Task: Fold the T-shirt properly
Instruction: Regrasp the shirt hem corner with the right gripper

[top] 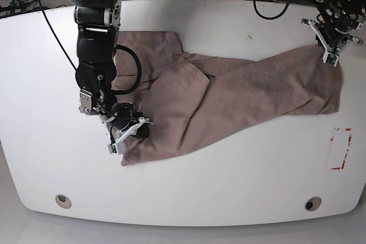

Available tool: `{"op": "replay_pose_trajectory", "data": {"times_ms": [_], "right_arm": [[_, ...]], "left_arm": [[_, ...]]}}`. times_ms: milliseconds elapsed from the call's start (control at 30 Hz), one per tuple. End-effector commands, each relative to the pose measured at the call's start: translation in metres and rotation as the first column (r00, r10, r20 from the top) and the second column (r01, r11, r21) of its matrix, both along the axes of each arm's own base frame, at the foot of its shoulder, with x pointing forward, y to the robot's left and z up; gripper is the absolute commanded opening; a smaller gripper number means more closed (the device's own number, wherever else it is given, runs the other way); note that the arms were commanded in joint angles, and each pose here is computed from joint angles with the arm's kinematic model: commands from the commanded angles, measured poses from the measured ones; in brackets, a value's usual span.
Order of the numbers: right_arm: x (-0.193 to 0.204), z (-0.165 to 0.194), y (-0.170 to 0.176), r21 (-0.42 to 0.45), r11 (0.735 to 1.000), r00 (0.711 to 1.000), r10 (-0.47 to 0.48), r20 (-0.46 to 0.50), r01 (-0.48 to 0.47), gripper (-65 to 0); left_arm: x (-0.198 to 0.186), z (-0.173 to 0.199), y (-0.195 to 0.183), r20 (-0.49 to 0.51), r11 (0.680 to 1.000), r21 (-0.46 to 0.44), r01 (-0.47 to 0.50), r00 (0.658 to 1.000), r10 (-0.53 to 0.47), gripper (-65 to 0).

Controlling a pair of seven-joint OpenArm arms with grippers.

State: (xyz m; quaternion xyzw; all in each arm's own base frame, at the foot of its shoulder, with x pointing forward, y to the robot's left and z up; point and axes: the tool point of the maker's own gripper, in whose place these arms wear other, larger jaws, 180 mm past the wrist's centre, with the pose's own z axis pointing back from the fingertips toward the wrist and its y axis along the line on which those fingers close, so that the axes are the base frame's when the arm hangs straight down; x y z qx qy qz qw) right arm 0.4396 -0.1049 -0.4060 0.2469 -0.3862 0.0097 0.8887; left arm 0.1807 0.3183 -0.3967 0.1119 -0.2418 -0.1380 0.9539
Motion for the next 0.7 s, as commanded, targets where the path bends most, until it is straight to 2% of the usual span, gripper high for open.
{"op": "replay_pose_trajectory", "data": {"times_ms": [0, 67, 433, 667], "right_arm": [[0.019, 0.025, 0.0, 0.017, 1.0, 0.997, -0.01, 0.074, 0.009, -65.0], [0.019, 0.026, 0.0, 0.016, 1.0, 0.997, -0.009, 0.076, 0.008, -65.0], [0.019, 0.027, 0.0, 0.019, 1.0, 0.997, -0.006, 0.079, 0.004, -65.0], [0.019, 0.027, 0.004, 0.025, 1.0, 0.997, -0.002, 0.081, 0.0, -65.0]], "left_arm": [[0.011, 0.017, 0.005, 0.052, 0.999, 0.031, 0.011, 0.999, -0.012, -45.6], [0.012, 0.019, 0.005, 0.057, 0.999, 0.036, 0.013, 0.998, -0.015, -41.9], [0.011, 0.019, 0.01, 0.027, 0.997, 0.063, 0.048, 0.998, -0.05, -41.4], [-0.001, -0.001, 0.023, -0.068, 0.995, 0.061, 0.077, 0.995, -0.073, -41.3]]}}
